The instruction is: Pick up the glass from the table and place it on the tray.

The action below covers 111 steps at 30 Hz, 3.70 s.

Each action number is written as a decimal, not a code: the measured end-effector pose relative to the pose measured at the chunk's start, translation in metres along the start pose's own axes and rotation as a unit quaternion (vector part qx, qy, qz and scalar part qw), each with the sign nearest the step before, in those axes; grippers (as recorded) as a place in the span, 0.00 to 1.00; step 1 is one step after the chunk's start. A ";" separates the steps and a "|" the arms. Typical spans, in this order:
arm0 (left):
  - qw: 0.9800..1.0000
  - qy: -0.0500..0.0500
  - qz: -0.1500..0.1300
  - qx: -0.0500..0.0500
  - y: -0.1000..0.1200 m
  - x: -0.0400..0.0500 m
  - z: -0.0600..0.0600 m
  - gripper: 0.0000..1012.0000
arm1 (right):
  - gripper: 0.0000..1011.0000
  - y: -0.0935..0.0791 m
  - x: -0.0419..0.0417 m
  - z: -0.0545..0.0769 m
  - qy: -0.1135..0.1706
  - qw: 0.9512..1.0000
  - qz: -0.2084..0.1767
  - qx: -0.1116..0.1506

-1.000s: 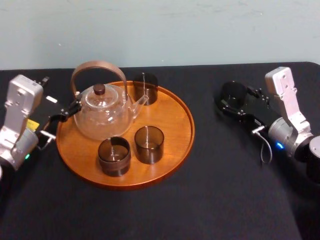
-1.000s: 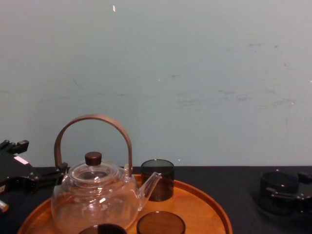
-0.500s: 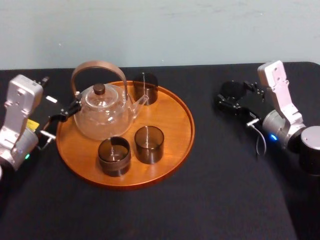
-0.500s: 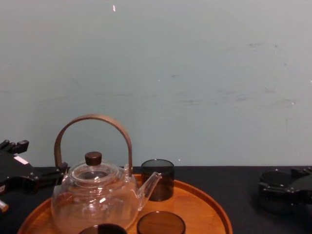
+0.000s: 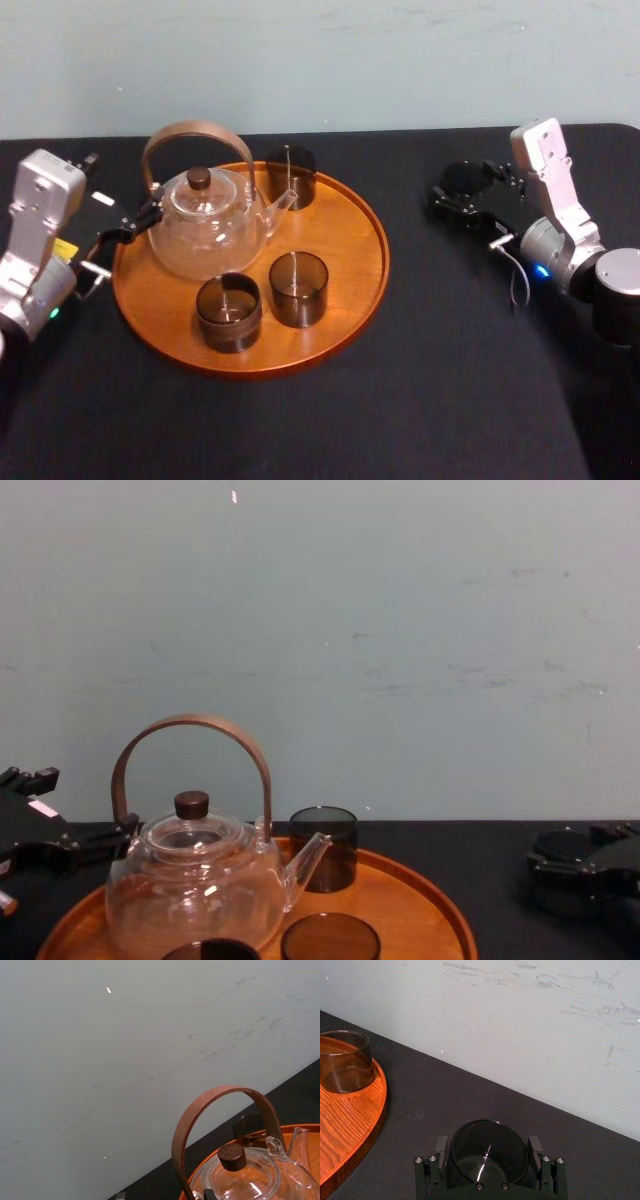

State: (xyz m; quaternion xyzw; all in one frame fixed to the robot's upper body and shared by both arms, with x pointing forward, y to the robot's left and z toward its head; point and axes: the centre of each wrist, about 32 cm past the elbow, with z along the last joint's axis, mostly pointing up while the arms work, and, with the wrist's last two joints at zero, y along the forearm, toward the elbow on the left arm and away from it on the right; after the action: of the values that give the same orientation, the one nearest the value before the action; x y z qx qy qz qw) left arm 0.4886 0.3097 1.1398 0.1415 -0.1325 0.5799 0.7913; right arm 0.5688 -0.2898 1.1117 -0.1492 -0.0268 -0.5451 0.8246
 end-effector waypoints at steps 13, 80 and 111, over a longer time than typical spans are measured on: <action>1.000 0.000 0.000 0.000 0.000 0.0000 0.000 1.00 | 0.91 -0.001 0.0002 0.000 0.000 1.000 0.000 0.000; 1.000 0.000 0.000 0.000 0.000 0.0000 0.000 1.00 | 0.91 -0.001 -0.0565 0.058 -0.038 0.990 0.119 0.064; 1.000 0.000 0.000 0.000 0.000 0.0000 0.000 1.00 | 0.91 0.017 -0.0861 0.050 -0.029 0.985 0.162 0.057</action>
State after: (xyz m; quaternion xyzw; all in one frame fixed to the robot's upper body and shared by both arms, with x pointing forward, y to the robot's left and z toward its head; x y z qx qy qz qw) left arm 0.4886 0.3097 1.1398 0.1415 -0.1324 0.5799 0.7913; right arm 0.5550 -0.1933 1.1379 -0.1202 -0.0575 -0.3971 0.9080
